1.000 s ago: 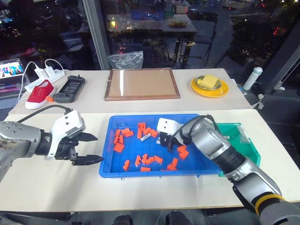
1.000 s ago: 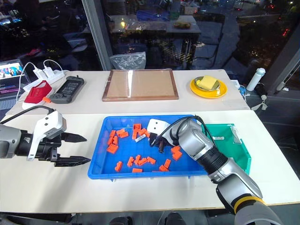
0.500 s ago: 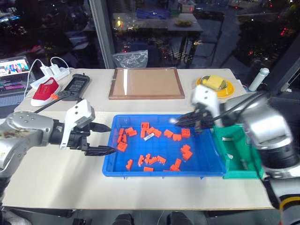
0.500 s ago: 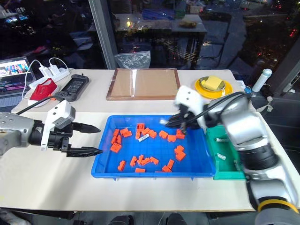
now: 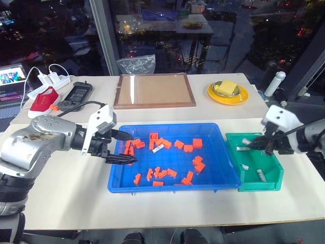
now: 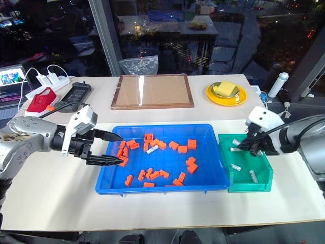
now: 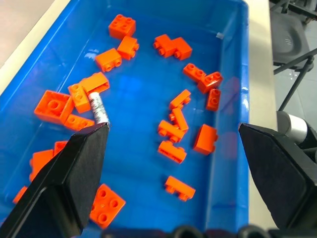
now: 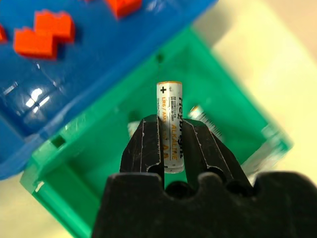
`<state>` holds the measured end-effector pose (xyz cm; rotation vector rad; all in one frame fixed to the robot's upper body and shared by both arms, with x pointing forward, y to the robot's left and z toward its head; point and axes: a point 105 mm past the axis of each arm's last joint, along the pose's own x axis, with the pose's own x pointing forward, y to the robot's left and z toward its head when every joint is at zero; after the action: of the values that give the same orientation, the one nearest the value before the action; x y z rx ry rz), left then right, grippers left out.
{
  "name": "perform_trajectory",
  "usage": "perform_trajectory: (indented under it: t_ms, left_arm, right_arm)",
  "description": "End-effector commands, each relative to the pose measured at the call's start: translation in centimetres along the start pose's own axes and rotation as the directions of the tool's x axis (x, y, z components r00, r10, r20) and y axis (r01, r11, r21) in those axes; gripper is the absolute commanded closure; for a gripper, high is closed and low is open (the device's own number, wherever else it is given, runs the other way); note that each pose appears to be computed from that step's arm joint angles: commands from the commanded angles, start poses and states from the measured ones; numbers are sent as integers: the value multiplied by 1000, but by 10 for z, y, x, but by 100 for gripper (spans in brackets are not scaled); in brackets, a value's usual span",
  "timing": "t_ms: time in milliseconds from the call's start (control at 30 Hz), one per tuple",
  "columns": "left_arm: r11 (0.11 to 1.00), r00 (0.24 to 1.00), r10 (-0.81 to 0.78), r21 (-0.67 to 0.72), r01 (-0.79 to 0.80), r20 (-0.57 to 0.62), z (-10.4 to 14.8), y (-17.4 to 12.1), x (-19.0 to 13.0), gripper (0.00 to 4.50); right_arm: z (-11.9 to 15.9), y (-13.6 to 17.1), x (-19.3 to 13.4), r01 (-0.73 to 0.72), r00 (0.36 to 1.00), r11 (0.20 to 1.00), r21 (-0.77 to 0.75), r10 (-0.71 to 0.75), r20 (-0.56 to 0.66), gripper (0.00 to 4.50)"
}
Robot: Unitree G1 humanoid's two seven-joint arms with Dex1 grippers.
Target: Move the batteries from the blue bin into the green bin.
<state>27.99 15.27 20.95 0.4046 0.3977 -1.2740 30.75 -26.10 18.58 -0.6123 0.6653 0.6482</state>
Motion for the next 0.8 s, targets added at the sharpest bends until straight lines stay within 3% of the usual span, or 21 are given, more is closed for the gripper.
perform_trajectory:
  t_ms: [33, 133, 367, 500, 600, 800]
  left_arm:
    - [999, 1000, 5, 46, -5, 1, 7, 0, -4, 0]
    - [999, 1000, 7, 46, -7, -2, 6, 0, -4, 0]
    - [998, 998, 54, 21, -53, -21, -1, 1, -13, 0]
    - [995, 994, 98, -2, -99, -40, -11, 2, -18, 0]
    - [984, 986, 168, -67, -166, 23, -11, 6, -28, 0]
    - [955, 959, 282, -80, -284, -35, -26, 7, -47, 0]
  right_arm:
    - [6, -7, -4, 50, 999, 998, -25, -50, 17, 324]
    - [5, -8, -5, 52, 999, 998, -25, -52, 7, 244]
    - [22, -28, -15, 141, 990, 986, -89, -137, 42, 2]
    - [66, -19, -4, 142, 976, 973, -185, -107, 188, 2]
    - [115, 16, 12, 68, 944, 933, -353, 54, 325, 2]
    - [159, 68, 46, -3, 868, 881, -473, 237, 436, 2]
